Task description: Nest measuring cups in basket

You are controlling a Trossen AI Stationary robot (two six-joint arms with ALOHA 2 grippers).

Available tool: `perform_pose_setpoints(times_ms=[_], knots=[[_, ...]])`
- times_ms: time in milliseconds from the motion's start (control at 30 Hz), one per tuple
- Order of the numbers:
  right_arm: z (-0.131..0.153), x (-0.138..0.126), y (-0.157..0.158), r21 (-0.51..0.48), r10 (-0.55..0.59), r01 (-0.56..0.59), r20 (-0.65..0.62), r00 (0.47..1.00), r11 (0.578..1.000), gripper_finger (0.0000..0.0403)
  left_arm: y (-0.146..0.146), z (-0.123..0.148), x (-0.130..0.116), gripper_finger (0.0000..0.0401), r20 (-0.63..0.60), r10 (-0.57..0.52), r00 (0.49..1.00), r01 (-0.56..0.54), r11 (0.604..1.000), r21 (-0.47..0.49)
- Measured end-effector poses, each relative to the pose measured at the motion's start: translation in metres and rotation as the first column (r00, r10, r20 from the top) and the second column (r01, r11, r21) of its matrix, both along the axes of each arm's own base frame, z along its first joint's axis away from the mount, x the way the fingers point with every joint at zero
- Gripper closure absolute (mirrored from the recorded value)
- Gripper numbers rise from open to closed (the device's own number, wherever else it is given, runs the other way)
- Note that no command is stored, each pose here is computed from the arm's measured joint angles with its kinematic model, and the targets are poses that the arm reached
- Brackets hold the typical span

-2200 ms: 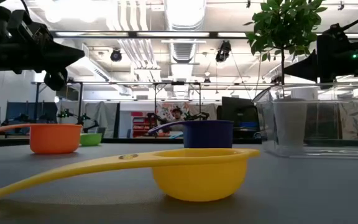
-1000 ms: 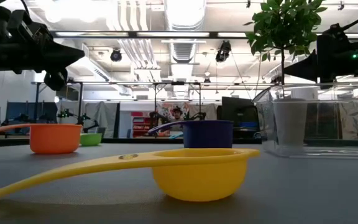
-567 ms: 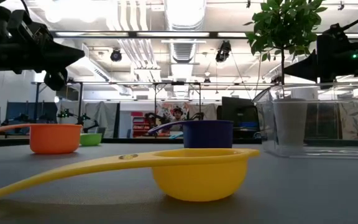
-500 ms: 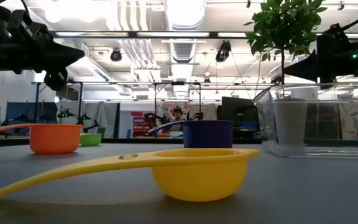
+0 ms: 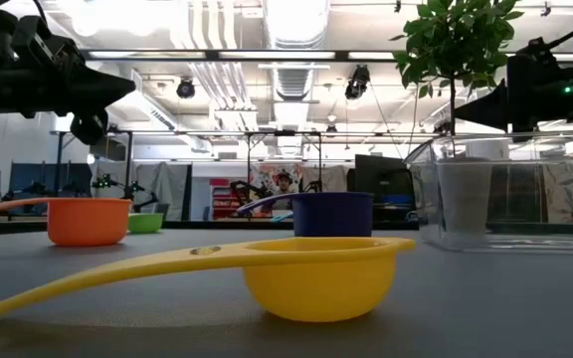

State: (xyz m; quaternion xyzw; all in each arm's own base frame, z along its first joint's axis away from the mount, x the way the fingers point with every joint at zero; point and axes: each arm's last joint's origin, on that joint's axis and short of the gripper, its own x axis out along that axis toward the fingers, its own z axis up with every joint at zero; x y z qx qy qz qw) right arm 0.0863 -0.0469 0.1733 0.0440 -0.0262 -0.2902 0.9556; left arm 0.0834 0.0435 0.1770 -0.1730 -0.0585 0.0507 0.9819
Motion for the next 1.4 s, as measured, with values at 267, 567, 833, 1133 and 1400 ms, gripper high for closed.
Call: perform_pose_setpoints(times_ms=[267, 567, 833, 1133, 1400], knots=[[0.000, 0.000, 0.000, -0.001, 0.000, 0.000, 0.000, 1.000, 1.000, 0.0381, 0.000, 0.000, 0.000, 0.0401, 0.016, -0.011, 1.000, 0.013, 0.992, -0.125], [0.000, 0.000, 0.000, -0.001, 0.000, 0.000, 0.000, 1.000, 1.000, 0.0381, 0.001, 0.001, 0.000, 0.0401, 0.031, 0.020, 0.999, -0.015, 0.988, -0.151], [0.000, 0.000, 0.000, -0.001, 0.000, 0.000, -0.001, 1.000, 1.000, 0.0381, -0.002, 0.038, -0.007, 0.0401, 0.098, 0.084, 0.992, -0.067, 0.983, -0.168], [0.000, 0.000, 0.000, -0.001, 0.000, 0.000, -0.001, 1.000, 1.000, 0.0381, 0.002, 0.078, -0.016, 0.0401, -0.403, 0.329, 0.854, -0.445, 0.863, -0.239], [0.000, 0.000, 0.000, -0.001, 0.000, 0.000, -0.001, 1.000, 1.000, 0.0381, 0.005, 0.115, -0.010, 0.0401, -0.445, 0.326, 0.834, -0.442, 0.877, -0.187]])
